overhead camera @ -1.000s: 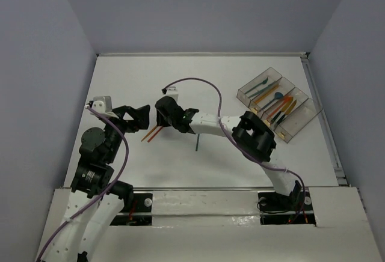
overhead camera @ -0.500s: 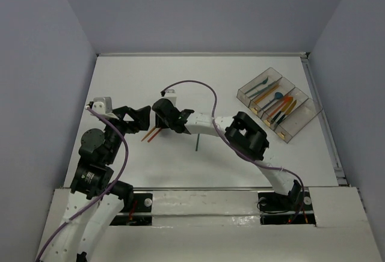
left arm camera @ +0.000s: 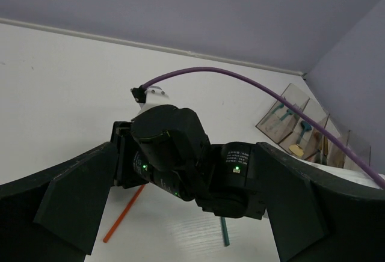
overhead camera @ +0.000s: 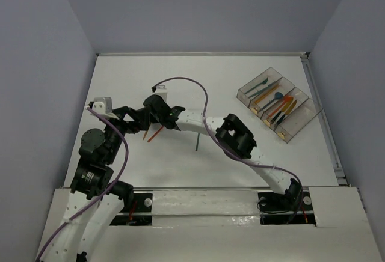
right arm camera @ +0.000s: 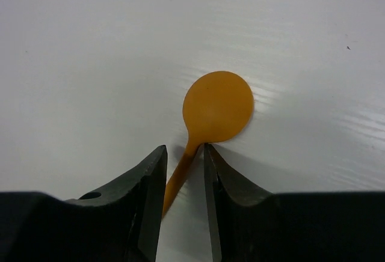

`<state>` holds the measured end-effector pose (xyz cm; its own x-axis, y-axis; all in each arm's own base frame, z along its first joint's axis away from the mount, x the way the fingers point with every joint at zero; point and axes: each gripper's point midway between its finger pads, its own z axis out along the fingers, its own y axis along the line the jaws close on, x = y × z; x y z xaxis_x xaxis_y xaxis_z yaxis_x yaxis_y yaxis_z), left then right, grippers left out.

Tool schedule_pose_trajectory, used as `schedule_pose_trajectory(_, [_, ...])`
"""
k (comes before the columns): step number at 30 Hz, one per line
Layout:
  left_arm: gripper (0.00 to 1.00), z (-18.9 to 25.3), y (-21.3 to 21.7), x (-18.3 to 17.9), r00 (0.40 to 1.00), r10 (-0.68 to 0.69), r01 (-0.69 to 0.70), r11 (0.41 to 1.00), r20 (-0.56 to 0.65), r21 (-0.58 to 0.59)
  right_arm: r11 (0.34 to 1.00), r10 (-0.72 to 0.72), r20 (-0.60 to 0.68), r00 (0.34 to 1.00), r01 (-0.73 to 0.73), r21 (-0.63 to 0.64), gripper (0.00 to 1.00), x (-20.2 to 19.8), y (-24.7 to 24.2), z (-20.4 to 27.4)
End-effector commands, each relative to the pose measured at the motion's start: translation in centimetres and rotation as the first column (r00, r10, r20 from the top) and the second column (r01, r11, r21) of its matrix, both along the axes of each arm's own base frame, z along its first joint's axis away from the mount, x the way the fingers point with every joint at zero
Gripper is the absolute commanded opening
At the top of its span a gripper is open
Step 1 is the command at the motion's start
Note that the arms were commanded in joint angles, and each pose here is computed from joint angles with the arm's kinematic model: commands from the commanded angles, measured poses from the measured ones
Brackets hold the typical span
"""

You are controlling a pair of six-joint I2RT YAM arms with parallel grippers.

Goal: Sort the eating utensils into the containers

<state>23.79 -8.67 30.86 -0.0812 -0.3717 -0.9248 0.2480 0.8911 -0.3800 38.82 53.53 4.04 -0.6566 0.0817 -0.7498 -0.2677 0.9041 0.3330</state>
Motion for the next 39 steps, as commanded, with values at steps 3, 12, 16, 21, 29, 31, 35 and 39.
schedule_pose_trajectory(3, [0.99, 1.1, -0.5, -0.2, 0.999, -0.022, 0.022, 1.0, 0.032, -0.012, 0.985, 0.036, -0.014, 0.999, -0.038, -0.167, 0.33, -0.6, -1.1, -4.0])
schedule_pose_trajectory(12, [0.99, 1.2, -0.2, -0.2, 0.999, -0.008, 0.008, 1.0, 0.039, -0.005, 0.938, 0.115, -0.006, 0.993, -0.111, -0.328, 0.3, -2.5, -1.4, -6.5])
schedule_pose_trajectory(16, [0.99, 1.5, 0.7, -0.1, 0.998, 0.037, -0.037, 0.999, 0.042, 0.002, 0.924, 0.131, -0.017, 0.991, -0.128, -0.359, 0.3, -3.4, -1.8, -7.3])
schedule_pose_trajectory(21, [0.99, 2.5, 1.9, -0.3, 0.992, 0.1, -0.099, 0.995, 0.07, -0.017, 0.919, 0.121, -0.015, 0.992, -0.118, -0.376, 0.27, -3.9, -2.2, -7.7])
schedule_pose_trajectory(29, [0.99, 2.4, 1.9, -0.4, 0.993, 0.096, -0.095, 0.995, 0.07, -0.019, 0.924, 0.08, -0.009, 0.997, -0.078, -0.373, 0.38, -3.7, -2.6, -8.1])
schedule_pose_trajectory(31, [0.99, 2.4, 1.9, -0.4, 0.993, 0.097, -0.096, 0.995, 0.07, -0.019, 0.923, 0.081, -0.017, 0.997, -0.081, -0.376, 0.34, -3.8, -2.7, -8.6])
schedule_pose_trajectory(35, [0.99, 2.3, 1.8, -0.4, 0.993, 0.096, -0.095, 0.995, 0.067, -0.019, 0.921, 0.052, -0.021, 0.998, -0.056, -0.385, 0.25, -4.1, -3.5, -8.8])
schedule_pose_trajectory(39, [0.99, 2.3, 1.6, -0.3, 0.994, 0.085, -0.084, 0.996, 0.064, -0.018, 0.918, 0.029, -0.01, 1.0, -0.03, -0.395, 0.17, -4.4, -5.1, -8.7])
